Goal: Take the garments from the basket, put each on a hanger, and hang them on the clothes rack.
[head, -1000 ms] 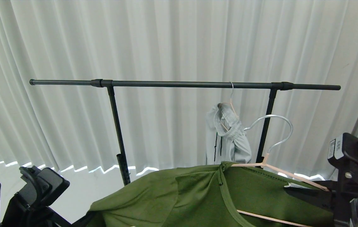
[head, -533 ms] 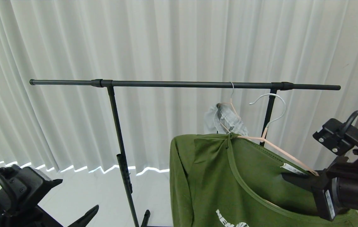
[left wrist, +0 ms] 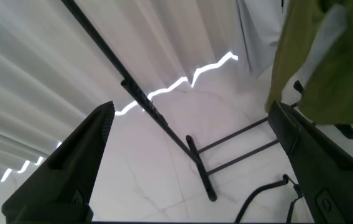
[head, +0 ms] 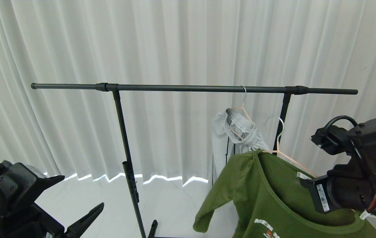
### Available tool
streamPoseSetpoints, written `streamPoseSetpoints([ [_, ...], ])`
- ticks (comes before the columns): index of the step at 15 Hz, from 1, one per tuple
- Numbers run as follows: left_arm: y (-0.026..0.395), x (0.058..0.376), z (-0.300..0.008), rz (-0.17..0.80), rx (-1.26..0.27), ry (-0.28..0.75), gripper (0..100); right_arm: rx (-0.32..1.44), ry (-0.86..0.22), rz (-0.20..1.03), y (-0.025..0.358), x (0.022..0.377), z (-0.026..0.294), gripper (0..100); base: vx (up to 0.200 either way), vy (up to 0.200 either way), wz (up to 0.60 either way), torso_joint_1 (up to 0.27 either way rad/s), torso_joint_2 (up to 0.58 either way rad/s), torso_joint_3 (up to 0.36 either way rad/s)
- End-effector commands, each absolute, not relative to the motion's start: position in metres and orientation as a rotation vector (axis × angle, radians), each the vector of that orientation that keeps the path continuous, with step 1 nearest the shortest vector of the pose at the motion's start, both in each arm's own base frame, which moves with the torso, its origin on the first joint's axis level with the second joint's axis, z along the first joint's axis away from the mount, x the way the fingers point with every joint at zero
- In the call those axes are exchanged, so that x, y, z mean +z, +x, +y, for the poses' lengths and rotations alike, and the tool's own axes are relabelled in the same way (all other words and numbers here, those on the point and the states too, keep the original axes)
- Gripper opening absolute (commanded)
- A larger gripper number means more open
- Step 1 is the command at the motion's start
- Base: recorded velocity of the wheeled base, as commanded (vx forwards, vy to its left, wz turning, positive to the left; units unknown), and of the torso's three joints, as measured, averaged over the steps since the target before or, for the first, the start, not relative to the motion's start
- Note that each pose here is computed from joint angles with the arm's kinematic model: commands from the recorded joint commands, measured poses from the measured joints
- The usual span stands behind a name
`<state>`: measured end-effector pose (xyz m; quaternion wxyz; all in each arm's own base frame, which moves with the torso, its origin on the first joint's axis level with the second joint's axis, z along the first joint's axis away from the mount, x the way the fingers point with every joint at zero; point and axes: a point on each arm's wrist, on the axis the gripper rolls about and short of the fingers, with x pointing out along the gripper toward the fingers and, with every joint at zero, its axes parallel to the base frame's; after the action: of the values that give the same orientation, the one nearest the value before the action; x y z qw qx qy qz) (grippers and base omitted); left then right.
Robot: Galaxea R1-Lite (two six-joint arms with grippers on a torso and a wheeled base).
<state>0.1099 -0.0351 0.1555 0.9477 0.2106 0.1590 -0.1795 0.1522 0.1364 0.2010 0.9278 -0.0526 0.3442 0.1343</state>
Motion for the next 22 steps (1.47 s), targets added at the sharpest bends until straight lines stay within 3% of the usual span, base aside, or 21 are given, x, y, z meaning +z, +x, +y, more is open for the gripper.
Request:
streamPoseSetpoints([
  [1, 0.1113, 0.1580, -0.0351, 0.317, -0.358, 0.427, 100, 0.241, -0.122, 0.702, 0.1549, 0.1994, 0.1382, 0, 0.000, 0.000, 0.00, 0.000, 0.00, 0.000],
  [7, 0.1129, 0.1600, -0.0356, 0.313, -0.355, 0.428, 100, 0.229, -0.145, 0.693, 0.1558, 0.1991, 0.1388, 0, 0.000, 0.000, 0.00, 0.000, 0.00, 0.000],
  [14, 0.1126, 0.1591, -0.0355, 0.316, -0.355, 0.429, 100, 0.228, -0.146, 0.694, 0.1554, 0.1989, 0.1384, 0, 0.000, 0.200, 0.00, 0.003, 0.00, 0.002],
  [22, 0.1097, 0.1552, -0.0359, 0.324, -0.369, 0.432, 100, 0.235, -0.129, 0.667, 0.1571, 0.2022, 0.1401, 0, 0.000, 0.000, 0.00, 0.000, 0.00, 0.000],
])
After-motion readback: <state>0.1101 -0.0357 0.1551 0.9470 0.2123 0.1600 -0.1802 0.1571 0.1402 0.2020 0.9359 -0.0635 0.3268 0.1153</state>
